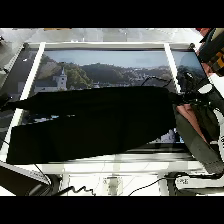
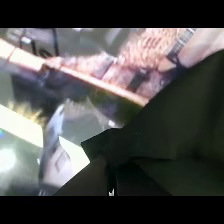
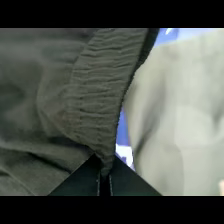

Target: Fold the clothes and pants, and hang the long-sleeved shirts on hangers.

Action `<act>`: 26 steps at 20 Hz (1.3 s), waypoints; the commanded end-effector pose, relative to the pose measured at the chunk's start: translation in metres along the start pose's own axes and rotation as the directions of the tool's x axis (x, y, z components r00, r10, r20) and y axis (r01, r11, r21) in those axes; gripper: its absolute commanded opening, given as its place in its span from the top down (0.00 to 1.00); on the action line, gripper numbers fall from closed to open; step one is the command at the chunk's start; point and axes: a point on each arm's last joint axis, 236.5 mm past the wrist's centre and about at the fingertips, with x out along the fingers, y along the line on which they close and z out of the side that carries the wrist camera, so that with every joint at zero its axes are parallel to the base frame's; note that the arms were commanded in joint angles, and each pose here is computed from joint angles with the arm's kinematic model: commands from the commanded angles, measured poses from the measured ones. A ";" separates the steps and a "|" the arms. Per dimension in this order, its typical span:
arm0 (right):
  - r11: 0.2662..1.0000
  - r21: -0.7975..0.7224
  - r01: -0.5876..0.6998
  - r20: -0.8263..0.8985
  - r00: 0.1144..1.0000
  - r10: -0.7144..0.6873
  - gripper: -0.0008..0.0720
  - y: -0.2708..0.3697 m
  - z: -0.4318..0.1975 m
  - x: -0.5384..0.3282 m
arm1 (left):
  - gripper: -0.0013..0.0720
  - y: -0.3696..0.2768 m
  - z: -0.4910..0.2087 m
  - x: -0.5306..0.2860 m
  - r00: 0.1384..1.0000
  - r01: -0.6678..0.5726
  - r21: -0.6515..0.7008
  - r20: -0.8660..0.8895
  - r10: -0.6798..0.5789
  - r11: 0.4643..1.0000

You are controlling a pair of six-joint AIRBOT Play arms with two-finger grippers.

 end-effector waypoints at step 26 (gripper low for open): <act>0.979 -0.121 0.162 0.025 0.987 -0.161 0.37 -0.020 0.015 -0.047 | 0.09 -0.019 0.010 -0.053 0.978 -0.119 0.124 0.186 0.095 0.985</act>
